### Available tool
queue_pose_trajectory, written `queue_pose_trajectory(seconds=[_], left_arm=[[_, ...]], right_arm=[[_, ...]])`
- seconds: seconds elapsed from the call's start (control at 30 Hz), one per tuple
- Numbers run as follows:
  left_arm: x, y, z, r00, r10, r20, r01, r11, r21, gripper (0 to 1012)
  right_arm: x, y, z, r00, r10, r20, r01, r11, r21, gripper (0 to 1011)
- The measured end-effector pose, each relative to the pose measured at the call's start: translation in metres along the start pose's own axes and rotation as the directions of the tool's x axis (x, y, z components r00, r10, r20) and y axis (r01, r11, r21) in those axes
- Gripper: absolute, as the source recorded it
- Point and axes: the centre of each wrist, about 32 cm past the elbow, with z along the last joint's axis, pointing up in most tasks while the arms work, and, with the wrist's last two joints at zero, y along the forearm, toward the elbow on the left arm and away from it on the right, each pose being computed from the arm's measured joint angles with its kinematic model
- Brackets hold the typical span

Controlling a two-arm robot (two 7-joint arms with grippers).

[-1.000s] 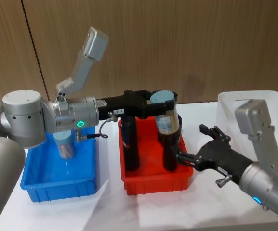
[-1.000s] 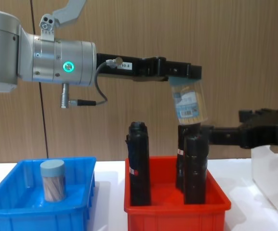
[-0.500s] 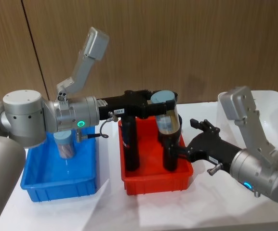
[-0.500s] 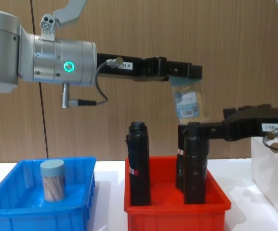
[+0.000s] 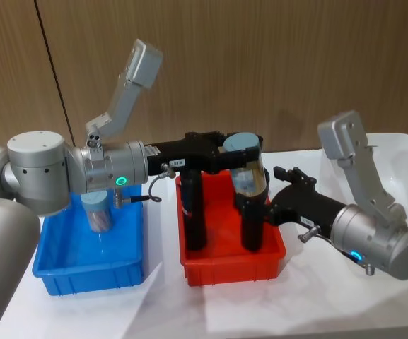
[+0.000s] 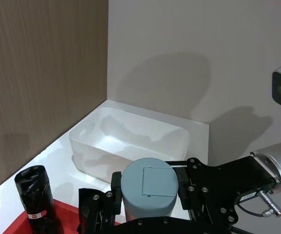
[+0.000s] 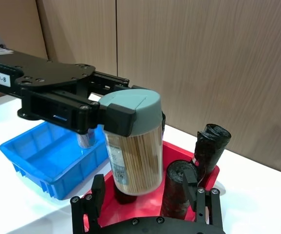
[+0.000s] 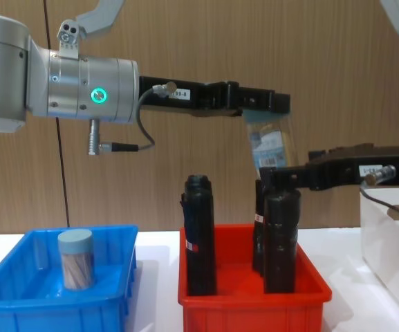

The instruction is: Pick the cotton swabs from the blue box and place them into the white box.

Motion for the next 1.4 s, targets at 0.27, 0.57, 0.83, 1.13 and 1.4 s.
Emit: queue_pose_trajectory(seconds=[0.27,0.57,0.83,1.13,1.4], left_arm=[[0.0,0.0,0.0,1.0,0.0,0.0,0.0,1.0,0.0,664],[0.0,0.0,0.0,1.0,0.0,0.0,0.0,1.0,0.0,664],[0.0,0.0,0.0,1.0,0.0,0.0,0.0,1.0,0.0,664],[0.0,0.0001,0.0001,1.0,0.001,0.0,-0.001,1.0,-0.001,664],[0.0,0.0,-0.0001,1.0,0.0,0.0,0.0,1.0,0.0,734]], right_arm=[[0.003,0.007,0.004,1.0,0.005,-0.017,-0.005,1.0,-0.001,1001],[0.005,0.014,0.007,0.999,0.015,-0.034,-0.015,1.0,0.001,1001],[0.006,0.017,0.008,0.999,0.029,-0.046,-0.029,1.0,0.008,825],[0.005,0.019,0.01,0.998,0.039,-0.055,-0.038,0.999,0.016,656],[0.005,0.02,0.012,0.997,0.041,-0.058,-0.04,0.999,0.022,656]])
